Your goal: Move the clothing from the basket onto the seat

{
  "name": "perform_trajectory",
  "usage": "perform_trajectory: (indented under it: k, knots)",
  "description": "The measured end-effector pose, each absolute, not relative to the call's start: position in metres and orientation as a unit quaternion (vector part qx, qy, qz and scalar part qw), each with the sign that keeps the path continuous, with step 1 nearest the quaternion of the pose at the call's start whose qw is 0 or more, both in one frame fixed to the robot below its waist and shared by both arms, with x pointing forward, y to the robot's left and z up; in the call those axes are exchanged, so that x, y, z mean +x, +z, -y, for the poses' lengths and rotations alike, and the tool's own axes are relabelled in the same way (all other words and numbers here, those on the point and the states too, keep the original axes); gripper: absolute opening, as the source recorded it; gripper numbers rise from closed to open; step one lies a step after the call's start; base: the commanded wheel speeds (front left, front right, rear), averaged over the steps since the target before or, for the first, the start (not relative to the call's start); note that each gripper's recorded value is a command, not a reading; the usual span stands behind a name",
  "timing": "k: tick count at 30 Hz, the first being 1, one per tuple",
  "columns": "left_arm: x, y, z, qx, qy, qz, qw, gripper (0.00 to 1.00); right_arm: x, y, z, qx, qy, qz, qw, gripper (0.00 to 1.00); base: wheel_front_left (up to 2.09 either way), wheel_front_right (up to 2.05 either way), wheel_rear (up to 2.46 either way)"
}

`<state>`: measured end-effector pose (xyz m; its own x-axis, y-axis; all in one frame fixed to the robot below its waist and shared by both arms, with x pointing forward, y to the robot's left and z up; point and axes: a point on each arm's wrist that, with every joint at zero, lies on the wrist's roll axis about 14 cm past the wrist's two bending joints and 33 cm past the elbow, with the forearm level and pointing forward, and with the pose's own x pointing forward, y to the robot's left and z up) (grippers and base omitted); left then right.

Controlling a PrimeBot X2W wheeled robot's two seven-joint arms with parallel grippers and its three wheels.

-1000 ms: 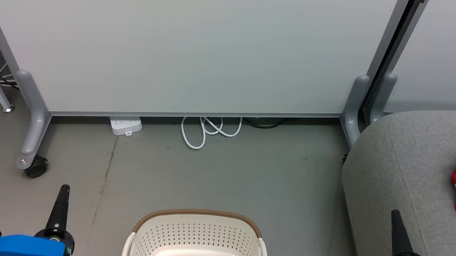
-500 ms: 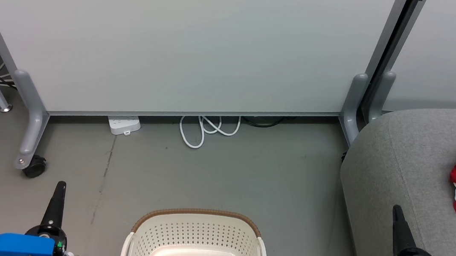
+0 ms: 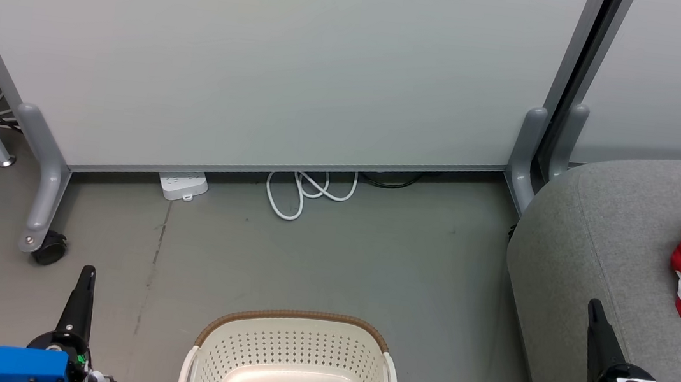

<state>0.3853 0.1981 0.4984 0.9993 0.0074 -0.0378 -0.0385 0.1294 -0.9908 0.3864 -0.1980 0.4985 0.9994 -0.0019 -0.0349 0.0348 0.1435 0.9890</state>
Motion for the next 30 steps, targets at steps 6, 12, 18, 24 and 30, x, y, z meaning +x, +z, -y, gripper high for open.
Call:
perform_trajectory:
  k: [6, 12, 18, 24, 30]
  knots:
    - [0.3860, 0.4998, -0.1982, -0.675, 0.012, -0.011, 0.738, 0.00, 0.3872, 0.5008, 0.1989, 0.671, -0.010, -0.009, 0.741, 0.00, 0.00, 0.00, 0.00]
    - [0.3867, 0.5010, -0.1985, -0.690, 0.009, -0.009, 0.724, 0.00, 0.3875, 0.5022, 0.1996, 0.687, -0.007, -0.007, 0.727, 0.00, 0.00, 0.00, 0.00]
    - [0.3885, 0.5042, -0.1988, -0.704, 0.004, -0.005, 0.710, 0.00, 0.3880, 0.5042, 0.2005, 0.701, -0.004, -0.004, 0.713, 0.00, 0.00, 0.00, 0.00]
    - [0.3887, 0.5047, -0.1993, -0.709, 0.003, -0.004, 0.705, 0.00, 0.3884, 0.5053, 0.2009, 0.707, -0.003, -0.002, 0.707, 0.00, 0.00, 0.00, 0.00]
    - [0.3887, 0.5048, -0.1994, -0.709, 0.003, -0.004, 0.705, 0.00, 0.3893, 0.5067, 0.2008, 0.707, -0.001, -0.001, 0.707, 0.00, 0.00, 0.00, 0.00]
